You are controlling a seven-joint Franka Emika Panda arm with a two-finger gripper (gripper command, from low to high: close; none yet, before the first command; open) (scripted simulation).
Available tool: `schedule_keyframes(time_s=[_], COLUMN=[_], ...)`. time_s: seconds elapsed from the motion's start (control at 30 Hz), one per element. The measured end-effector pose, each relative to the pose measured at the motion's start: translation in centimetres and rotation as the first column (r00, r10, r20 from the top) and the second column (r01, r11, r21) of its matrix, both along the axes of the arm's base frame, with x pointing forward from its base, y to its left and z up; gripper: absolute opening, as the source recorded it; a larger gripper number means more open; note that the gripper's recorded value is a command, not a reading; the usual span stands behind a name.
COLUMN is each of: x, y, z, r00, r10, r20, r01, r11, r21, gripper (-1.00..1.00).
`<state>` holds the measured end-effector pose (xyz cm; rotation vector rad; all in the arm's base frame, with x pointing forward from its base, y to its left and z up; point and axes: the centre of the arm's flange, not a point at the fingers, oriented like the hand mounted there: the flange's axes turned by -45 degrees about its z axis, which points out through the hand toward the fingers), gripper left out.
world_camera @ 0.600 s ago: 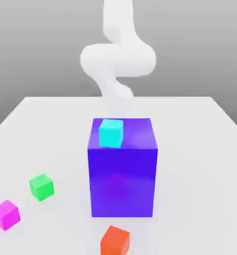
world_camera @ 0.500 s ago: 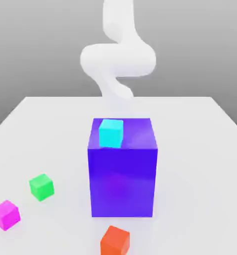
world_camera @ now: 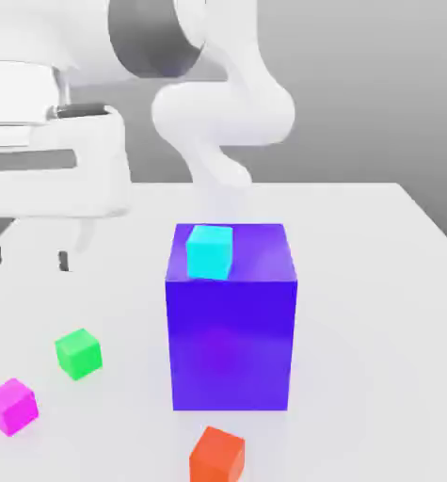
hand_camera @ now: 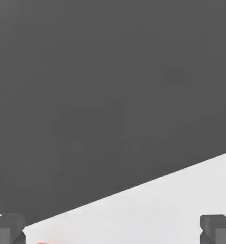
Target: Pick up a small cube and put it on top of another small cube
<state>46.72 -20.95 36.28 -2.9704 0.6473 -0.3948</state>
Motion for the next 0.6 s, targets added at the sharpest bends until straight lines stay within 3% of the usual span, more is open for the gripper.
schedule_keyframes(time_s=[0.3, 0.47, 0.5, 0.6], x=[-6.2, -7.2, -7.3, -7.3], y=[-7.6, -8.5, -8.5, -8.5], z=[-15.4, -22.2, -23.1, -23.1], r00=[0.955, 0.944, 0.944, 0.944], r10=[-0.179, -0.198, -0.199, -0.199], r20=[-0.237, -0.264, -0.264, -0.265], r01=[0.181, 0.2, 0.201, 0.201], r11=[0.983, 0.98, 0.979, 0.979], r21=[-0.012, -0.021, -0.02, -0.02], gripper=[0.0, 0.0, -1.0, -1.0])
